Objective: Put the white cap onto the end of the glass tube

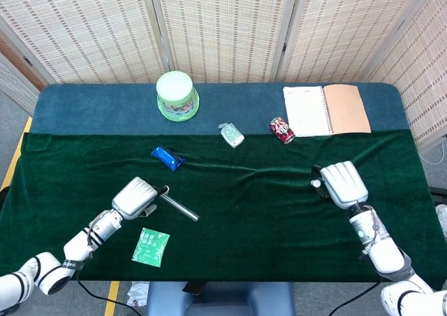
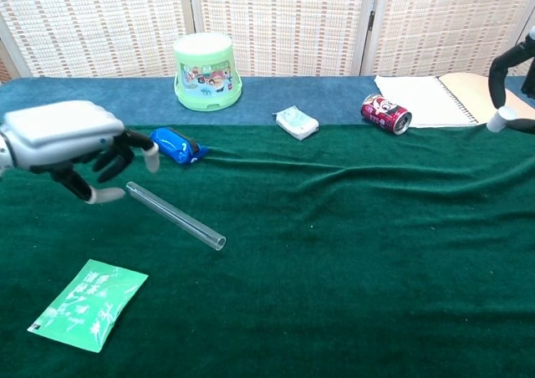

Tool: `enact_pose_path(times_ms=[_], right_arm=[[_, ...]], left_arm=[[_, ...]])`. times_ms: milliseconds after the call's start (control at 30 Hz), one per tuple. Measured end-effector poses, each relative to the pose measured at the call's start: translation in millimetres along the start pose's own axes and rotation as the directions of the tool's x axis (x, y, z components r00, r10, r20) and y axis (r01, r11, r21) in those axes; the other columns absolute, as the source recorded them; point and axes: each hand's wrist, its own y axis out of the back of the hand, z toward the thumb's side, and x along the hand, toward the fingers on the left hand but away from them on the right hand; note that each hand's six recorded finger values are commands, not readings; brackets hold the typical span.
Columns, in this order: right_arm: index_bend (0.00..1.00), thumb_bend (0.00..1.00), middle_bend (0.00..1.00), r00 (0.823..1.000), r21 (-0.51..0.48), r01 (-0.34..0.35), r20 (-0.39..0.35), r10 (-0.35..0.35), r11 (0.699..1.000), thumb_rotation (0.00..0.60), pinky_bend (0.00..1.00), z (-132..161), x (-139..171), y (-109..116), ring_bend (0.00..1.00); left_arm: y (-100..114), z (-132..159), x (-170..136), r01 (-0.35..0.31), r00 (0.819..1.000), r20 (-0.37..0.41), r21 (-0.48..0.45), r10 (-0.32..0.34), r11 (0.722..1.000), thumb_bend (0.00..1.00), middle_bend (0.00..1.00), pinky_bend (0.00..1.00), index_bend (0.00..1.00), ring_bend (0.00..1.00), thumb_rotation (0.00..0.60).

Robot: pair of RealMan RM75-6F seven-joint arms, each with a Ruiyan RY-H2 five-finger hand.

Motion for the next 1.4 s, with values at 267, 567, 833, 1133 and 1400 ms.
enact_pose_path(times_ms=[267,567,833,1133,1400], right_arm=[[0.72,0.59,0.94,1.0,-0.009,-0.027,0.003,0.027,1.0,0.6,1.0,-4.0,-0.3,-10.2,1.0],[0.72,0.6,0.94,0.999,-0.018,-0.04,0.009,0.04,0.999,0.6,1.0,-7.3,-1.0,-15.2,1.0],[0.72,0.6,0.94,0.999,-0.026,-0.051,0.015,0.051,0.998,0.6,1.0,-10.3,-1.8,-19.5,1.0],[0.72,0.6,0.94,0.998,-0.033,-0.055,0.022,0.056,0.998,0.6,1.0,-13.6,-2.0,-21.8,1.0],[0.72,0.6,0.94,0.998,-0.035,-0.055,0.022,0.056,0.998,0.6,1.0,-13.6,-2.0,-21.9,1.0]], left_arm=[[-13.4,12.9,19.4,0.018,1.0,0.014,0.05,-0.019,0.999,0.38,0.81,0.72,0.43,0.73,0.6],[-28.7,18.5,30.2,0.039,0.999,0.007,0.077,-0.04,0.996,0.38,0.82,0.73,0.44,0.74,0.6],[-36.0,26.5,35.6,0.056,0.998,0.006,0.08,-0.057,0.995,0.38,0.82,0.73,0.44,0.74,0.6],[-42.6,31.4,39.3,0.069,0.998,0.002,0.082,-0.07,0.994,0.38,0.82,0.73,0.47,0.74,0.6],[-45.4,30.2,40.6,0.072,0.997,-0.006,0.08,-0.072,0.994,0.38,0.82,0.73,0.5,0.74,0.6]])
